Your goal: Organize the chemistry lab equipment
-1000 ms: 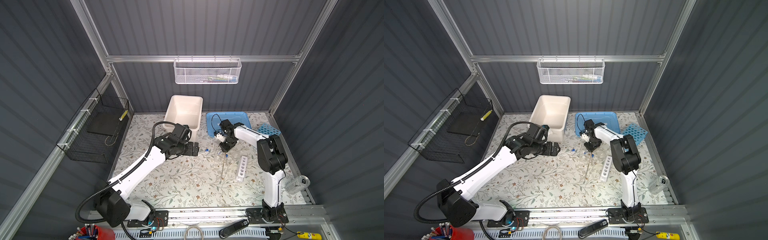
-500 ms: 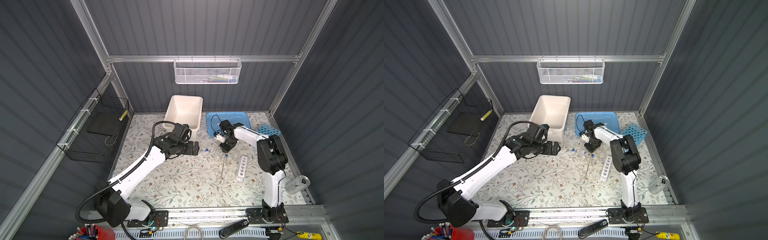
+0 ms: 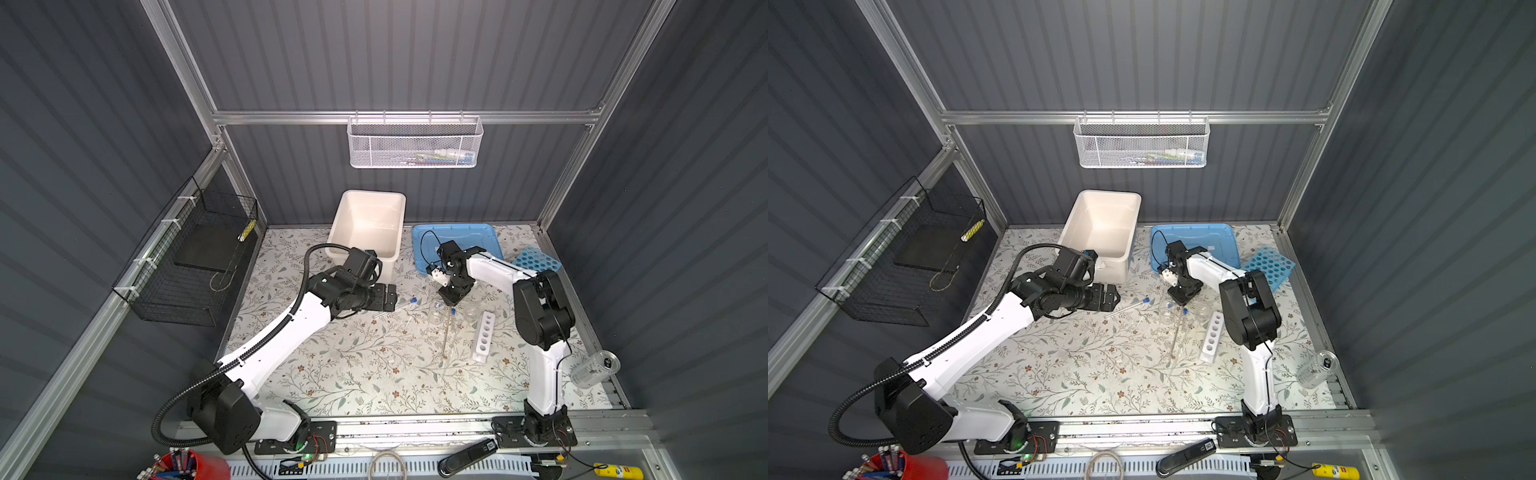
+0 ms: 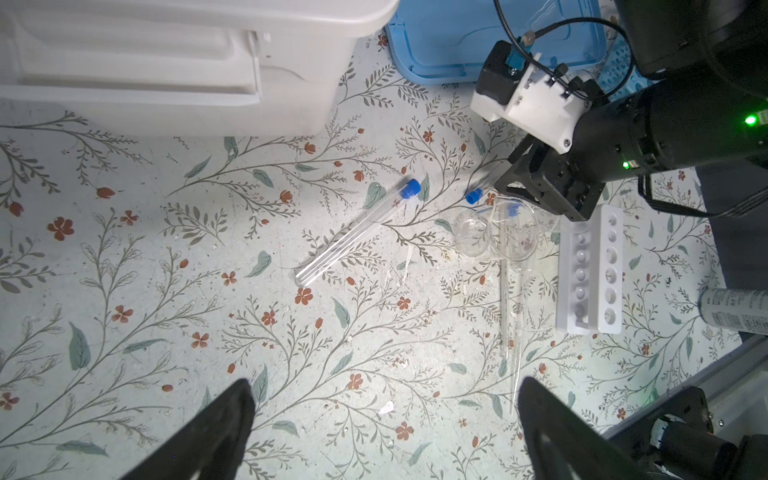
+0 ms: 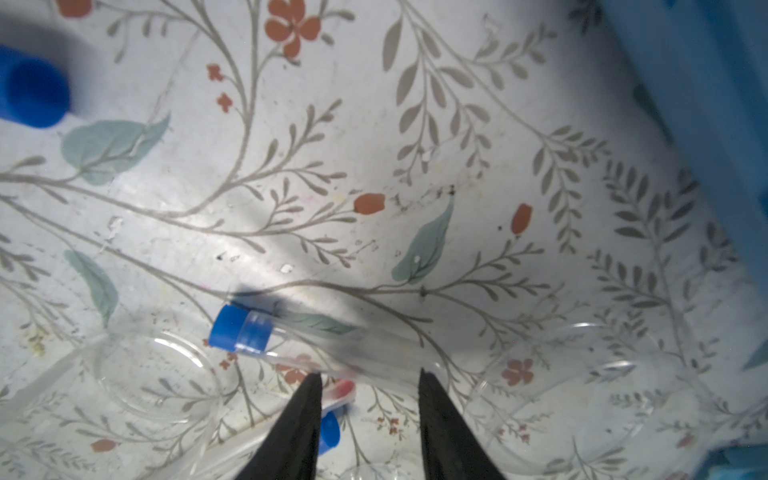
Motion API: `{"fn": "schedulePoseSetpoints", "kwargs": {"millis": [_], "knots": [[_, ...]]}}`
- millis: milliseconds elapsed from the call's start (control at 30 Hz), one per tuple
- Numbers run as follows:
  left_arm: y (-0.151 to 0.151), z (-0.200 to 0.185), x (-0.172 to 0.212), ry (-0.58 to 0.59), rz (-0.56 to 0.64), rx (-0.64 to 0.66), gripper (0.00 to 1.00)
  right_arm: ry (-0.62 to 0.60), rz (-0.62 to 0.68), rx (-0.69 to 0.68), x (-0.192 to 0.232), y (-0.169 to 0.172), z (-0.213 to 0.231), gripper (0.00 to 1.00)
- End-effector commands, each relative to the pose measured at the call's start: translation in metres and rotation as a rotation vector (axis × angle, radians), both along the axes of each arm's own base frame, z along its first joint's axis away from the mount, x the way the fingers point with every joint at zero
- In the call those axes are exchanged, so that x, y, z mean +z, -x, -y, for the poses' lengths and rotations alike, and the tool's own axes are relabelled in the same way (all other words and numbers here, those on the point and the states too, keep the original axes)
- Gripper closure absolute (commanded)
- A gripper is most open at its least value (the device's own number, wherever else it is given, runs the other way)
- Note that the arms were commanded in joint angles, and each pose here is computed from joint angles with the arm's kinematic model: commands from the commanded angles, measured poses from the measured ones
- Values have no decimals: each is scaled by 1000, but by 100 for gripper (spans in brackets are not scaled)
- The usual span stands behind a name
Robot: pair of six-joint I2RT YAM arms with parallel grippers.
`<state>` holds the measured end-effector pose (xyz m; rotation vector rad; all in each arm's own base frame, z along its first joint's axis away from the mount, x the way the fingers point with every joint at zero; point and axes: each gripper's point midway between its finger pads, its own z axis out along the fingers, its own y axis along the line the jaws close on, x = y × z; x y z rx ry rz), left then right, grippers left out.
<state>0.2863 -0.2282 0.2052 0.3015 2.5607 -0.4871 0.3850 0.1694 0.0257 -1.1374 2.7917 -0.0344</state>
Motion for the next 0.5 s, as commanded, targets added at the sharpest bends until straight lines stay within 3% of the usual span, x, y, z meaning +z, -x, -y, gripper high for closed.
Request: {"fn": "schedulePoseSetpoints", "kwargs": {"millis": [0,467], "knots": [[1,-1,2,17,-7,7,0,20,-65,25,-7,19,2,59],[1,-1,3,27,-6,5,0,63,-44,57,-7,22,0,57]]}}
